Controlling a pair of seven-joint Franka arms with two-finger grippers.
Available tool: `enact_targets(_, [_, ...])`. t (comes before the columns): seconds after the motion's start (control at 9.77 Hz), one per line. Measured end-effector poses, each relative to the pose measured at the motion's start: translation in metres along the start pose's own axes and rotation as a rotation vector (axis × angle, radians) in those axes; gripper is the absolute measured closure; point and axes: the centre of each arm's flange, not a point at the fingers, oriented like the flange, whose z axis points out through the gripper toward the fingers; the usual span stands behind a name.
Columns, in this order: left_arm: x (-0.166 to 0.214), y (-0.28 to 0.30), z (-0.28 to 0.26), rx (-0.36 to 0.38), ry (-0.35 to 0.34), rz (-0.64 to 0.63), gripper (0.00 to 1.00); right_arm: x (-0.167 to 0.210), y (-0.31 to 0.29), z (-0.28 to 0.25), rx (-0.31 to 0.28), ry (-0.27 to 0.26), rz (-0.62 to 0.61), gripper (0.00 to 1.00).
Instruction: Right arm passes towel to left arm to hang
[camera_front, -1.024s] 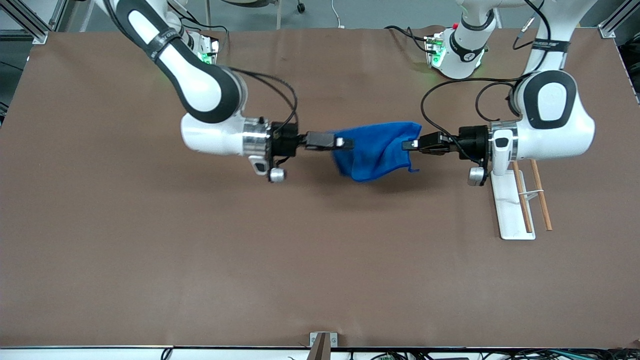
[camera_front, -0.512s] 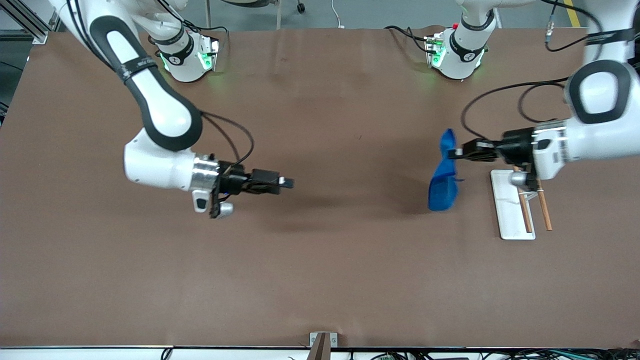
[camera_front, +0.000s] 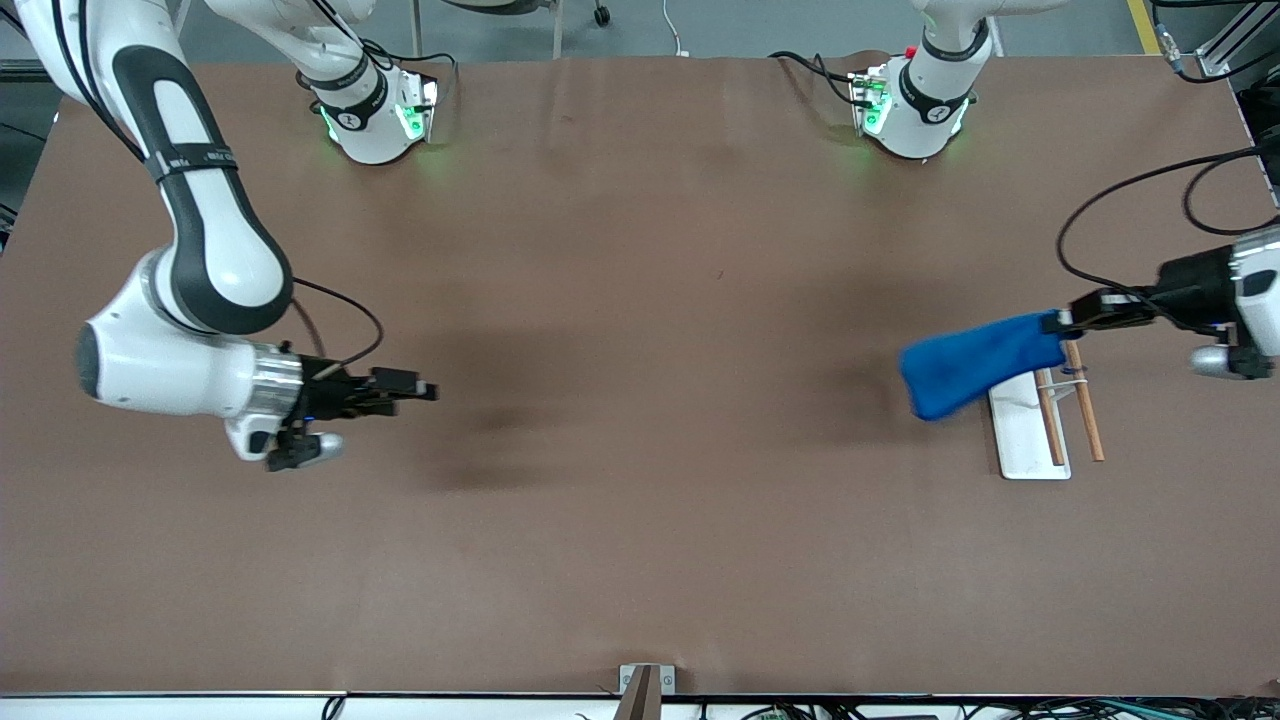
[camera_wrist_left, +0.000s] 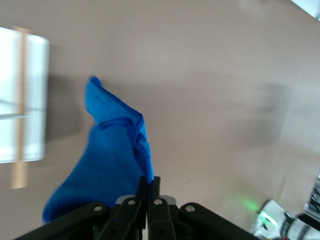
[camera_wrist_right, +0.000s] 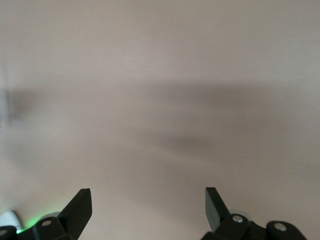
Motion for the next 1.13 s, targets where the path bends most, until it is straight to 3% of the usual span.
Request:
enact_targets(0.31, [0.013, -0.093, -0.032, 0.053, 0.055, -0.016, 0.98, -0.013, 0.042, -0.066, -0.306, 0.033, 0.067, 0.0])
enact_targets(0.41, [0.014, -0.115, -0.028, 0.063, 0.047, -0.032, 0.96, -0.02, 0.048, -0.095, -0.37, 0.065, 0.094, 0.0])
enact_targets(0.61, [0.021, -0.141, -0.014, 0.083, 0.035, -0.07, 0.96, -0.045, 0.065, -0.166, -0.409, 0.122, 0.153, 0.0])
enact_targets(0.82, [0.023, -0.176, -0.011, 0.103, 0.05, -0.089, 0.96, -0.073, 0.062, -0.223, -0.447, 0.146, 0.178, 0.0])
enact_targets(1.13, [0.021, -0.229, -0.004, 0.132, 0.067, -0.109, 0.96, -0.109, 0.046, -0.289, -0.48, 0.116, 0.229, 0.0])
